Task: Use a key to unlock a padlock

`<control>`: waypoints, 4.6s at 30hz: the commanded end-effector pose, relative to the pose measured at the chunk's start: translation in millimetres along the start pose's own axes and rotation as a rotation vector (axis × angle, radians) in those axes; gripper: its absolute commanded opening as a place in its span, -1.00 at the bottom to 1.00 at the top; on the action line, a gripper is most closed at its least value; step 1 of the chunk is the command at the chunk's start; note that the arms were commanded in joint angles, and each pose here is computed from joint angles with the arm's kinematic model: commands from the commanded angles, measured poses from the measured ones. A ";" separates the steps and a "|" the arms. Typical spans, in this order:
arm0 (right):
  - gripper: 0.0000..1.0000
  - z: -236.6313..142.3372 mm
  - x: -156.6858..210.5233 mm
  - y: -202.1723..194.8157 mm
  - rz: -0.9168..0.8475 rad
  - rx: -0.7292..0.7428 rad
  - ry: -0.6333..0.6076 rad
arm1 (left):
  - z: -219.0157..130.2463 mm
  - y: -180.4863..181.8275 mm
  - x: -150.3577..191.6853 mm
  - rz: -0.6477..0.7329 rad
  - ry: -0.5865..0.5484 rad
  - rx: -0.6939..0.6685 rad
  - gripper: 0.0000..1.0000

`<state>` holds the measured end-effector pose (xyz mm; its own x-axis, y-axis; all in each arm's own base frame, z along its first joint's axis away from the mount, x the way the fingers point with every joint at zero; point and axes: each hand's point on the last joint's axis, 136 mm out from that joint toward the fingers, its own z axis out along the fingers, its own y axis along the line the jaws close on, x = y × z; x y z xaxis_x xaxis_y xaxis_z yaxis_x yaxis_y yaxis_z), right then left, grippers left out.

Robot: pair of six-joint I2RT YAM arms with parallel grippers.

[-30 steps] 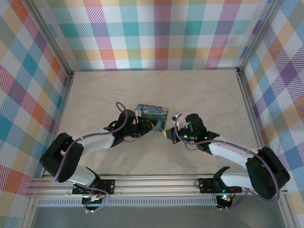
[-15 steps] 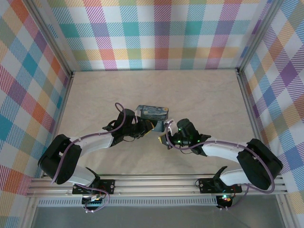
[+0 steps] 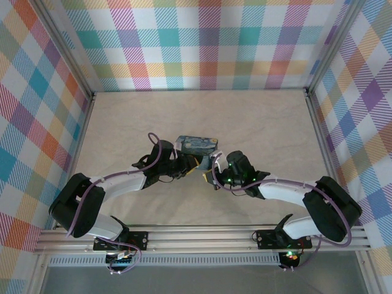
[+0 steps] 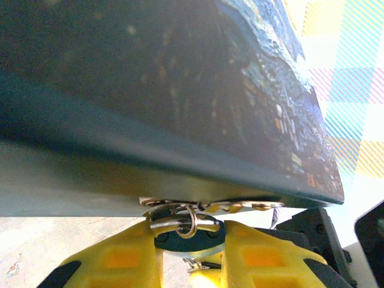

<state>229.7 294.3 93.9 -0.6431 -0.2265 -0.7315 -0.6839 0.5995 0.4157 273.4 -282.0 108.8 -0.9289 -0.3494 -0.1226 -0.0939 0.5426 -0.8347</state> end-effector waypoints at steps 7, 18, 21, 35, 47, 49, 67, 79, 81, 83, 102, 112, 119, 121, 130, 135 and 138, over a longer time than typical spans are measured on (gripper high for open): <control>-1.00 4.1 -25.2 7.3 -0.052 -0.013 -0.053 | -5.1 -11.5 0.1 0.002 0.009 0.042 -0.65; -1.00 9.5 -23.6 2.4 -0.045 0.011 -0.026 | -4.5 -9.9 0.8 -0.004 0.009 0.046 -0.65; -1.00 10.3 -23.8 0.8 -0.042 0.020 -0.023 | -4.5 -9.3 1.2 -0.004 0.009 0.045 -0.65; -1.00 10.6 -32.3 -1.8 -0.040 0.043 -0.043 | -2.0 -6.4 1.6 -0.010 0.014 0.039 -0.65; -1.00 10.4 -43.5 -5.5 -0.044 0.100 -0.063 | 0.3 -2.6 1.3 -0.028 0.010 0.025 -0.67; -1.00 11.1 -44.9 -5.7 -0.049 0.111 -0.064 | 0.1 -2.2 0.8 -0.033 0.007 0.023 -0.67; -1.00 11.6 -39.1 -14.5 -0.058 0.189 -0.039 | -0.5 3.8 -0.8 -0.062 -0.010 -0.008 -0.68; -1.00 9.6 -50.9 1.8 -0.077 0.107 -0.111 | 2.4 7.3 0.6 -0.062 -0.002 -0.018 -0.68; -1.00 9.3 -51.1 2.2 -0.072 0.104 -0.114 | 3.3 6.8 1.4 -0.063 0.004 -0.018 -0.68; -1.00 8.9 -51.7 3.1 -0.068 0.098 -0.123 | 3.4 6.7 1.4 -0.062 0.005 -0.017 -0.68; -1.00 18.3 -45.4 8.4 -0.057 0.040 -0.118 | 5.8 0.1 -2.3 -0.088 -0.016 0.000 -0.68; -1.00 20.5 -42.0 6.8 -0.043 0.034 -0.130 | 7.3 -0.7 -3.1 -0.109 -0.021 0.010 -0.69; -1.00 21.5 -49.5 12.7 -0.046 0.002 -0.160 | 9.0 0.3 -0.8 -0.103 -0.012 -0.003 -0.69; -1.00 23.1 -51.1 15.5 -0.042 -0.015 -0.162 | 9.3 -0.1 -1.1 -0.104 -0.014 -0.001 -0.69; -1.00 27.1 -48.2 15.8 -0.030 -0.030 -0.160 | 9.3 -3.5 -0.6 -0.112 -0.018 0.013 -0.69; -1.00 28.4 -43.3 11.9 -0.042 -0.013 -0.149 | 9.3 -5.0 -0.3 -0.119 -0.018 0.021 -0.69; -1.00 28.4 -42.3 7.3 -0.061 0.014 -0.145 | 9.0 -4.8 0.9 -0.117 -0.013 0.016 -0.69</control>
<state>258.5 316.2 91.2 -0.6171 -0.1802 -0.7659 -0.6578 0.6524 0.3765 286.9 -270.6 93.5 -0.8724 -0.4860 -0.0524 -0.2459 0.5290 -0.8122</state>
